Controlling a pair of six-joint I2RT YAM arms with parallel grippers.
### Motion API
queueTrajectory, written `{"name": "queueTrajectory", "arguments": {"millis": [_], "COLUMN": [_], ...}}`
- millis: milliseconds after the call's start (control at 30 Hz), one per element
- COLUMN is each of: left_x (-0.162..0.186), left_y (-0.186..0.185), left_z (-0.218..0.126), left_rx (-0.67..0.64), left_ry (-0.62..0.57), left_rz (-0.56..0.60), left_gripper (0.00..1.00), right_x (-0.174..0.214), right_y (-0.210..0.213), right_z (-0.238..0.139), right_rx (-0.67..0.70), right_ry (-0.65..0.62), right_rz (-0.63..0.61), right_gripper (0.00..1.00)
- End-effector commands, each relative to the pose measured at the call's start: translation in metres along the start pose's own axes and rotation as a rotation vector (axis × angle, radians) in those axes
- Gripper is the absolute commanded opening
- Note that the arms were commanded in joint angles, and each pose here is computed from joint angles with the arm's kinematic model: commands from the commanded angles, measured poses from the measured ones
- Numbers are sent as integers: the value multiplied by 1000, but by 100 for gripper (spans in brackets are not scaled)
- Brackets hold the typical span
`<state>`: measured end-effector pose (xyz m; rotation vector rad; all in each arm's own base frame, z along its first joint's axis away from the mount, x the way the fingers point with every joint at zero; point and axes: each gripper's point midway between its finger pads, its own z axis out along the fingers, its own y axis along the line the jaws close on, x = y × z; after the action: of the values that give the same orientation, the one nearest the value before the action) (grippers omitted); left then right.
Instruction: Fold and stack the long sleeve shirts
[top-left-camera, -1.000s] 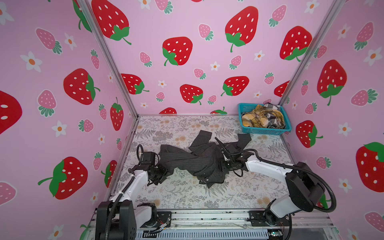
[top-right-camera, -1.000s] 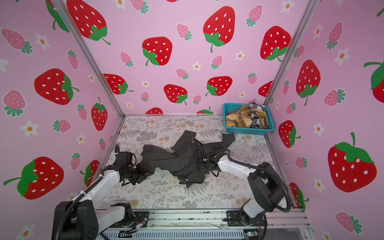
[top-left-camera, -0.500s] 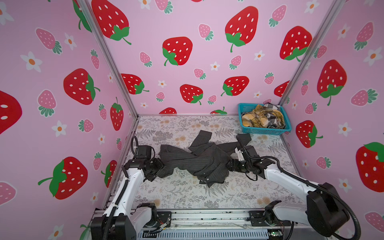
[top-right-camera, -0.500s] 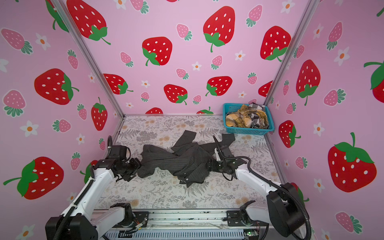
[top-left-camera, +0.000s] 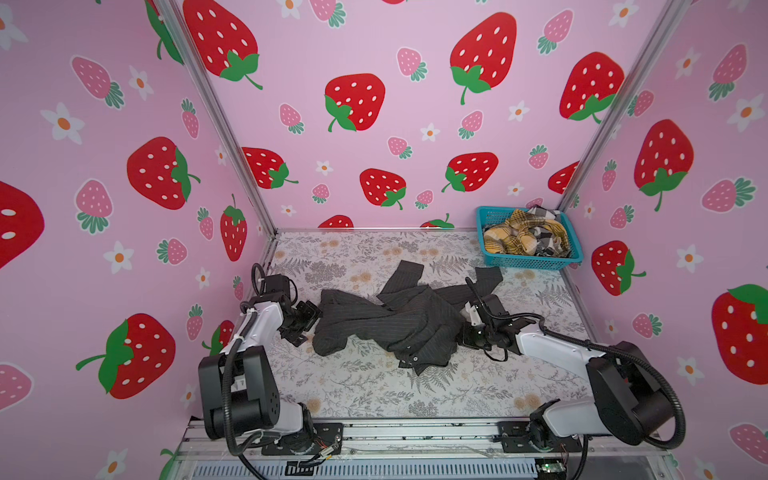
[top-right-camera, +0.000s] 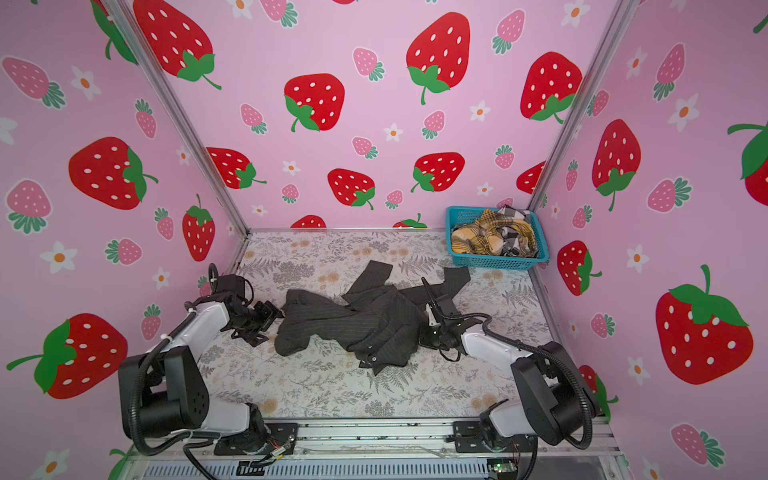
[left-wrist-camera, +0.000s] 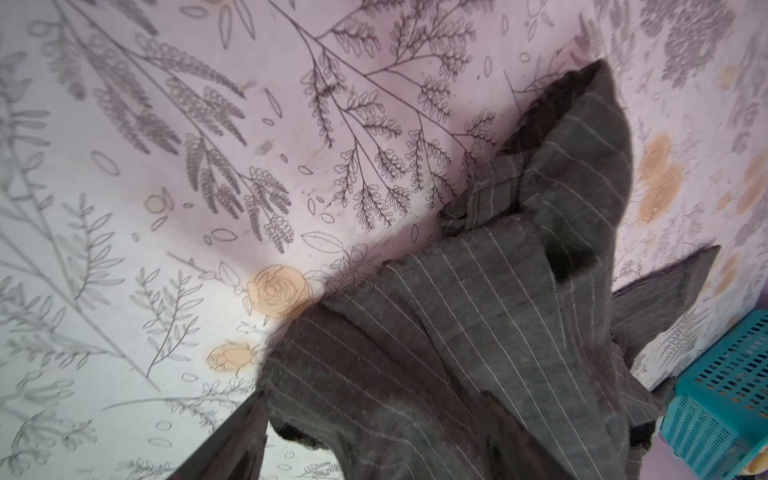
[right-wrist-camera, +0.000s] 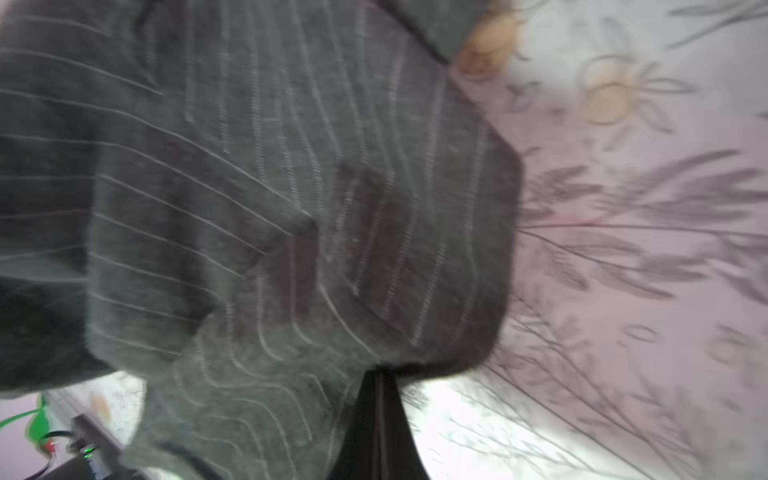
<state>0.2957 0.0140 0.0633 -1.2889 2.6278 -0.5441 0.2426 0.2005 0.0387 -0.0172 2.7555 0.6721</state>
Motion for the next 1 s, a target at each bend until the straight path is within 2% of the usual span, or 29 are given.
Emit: {"name": "queueTrajectory", "arguments": {"millis": [0,67,233,333,367,467,533,667,967], "left_x": [-7,-10,-21,-24,-26,-28,-30,-25,15], "left_y": [-20,-27,-70,-85,-86,-83,-79,-74,-86], "left_z": [8,15,16,18,21,34,42,45,40], "left_rx": [85,124,246,205,183,125,91,69,163], "left_ry": [17,25,24,11,15,43,60,88,193], "left_rz": [9,8,21,74,76,56,40,26,32], "left_gripper": [78,79,81,84,84,83,77,64,60], "right_x": [-21,-28,-21,-24,-27,-27,-27,-27,-33], "right_y": [-36,-45,-54,-38,-26,-4,-1,-1,-4], "right_z": [-28,-36,-29,-26,-25,-25,-26,-26,-24], "right_rx": [141,155,192,109,51,-14,-11,-17,15], "right_ry": [-94,-112,-41,-38,-46,-45,-49,-51,-56], "right_rz": [38,38,24,15,0,-48,-55,-47,-43], "right_gripper": [0,0,0,0,3,38,59,61,59]}}
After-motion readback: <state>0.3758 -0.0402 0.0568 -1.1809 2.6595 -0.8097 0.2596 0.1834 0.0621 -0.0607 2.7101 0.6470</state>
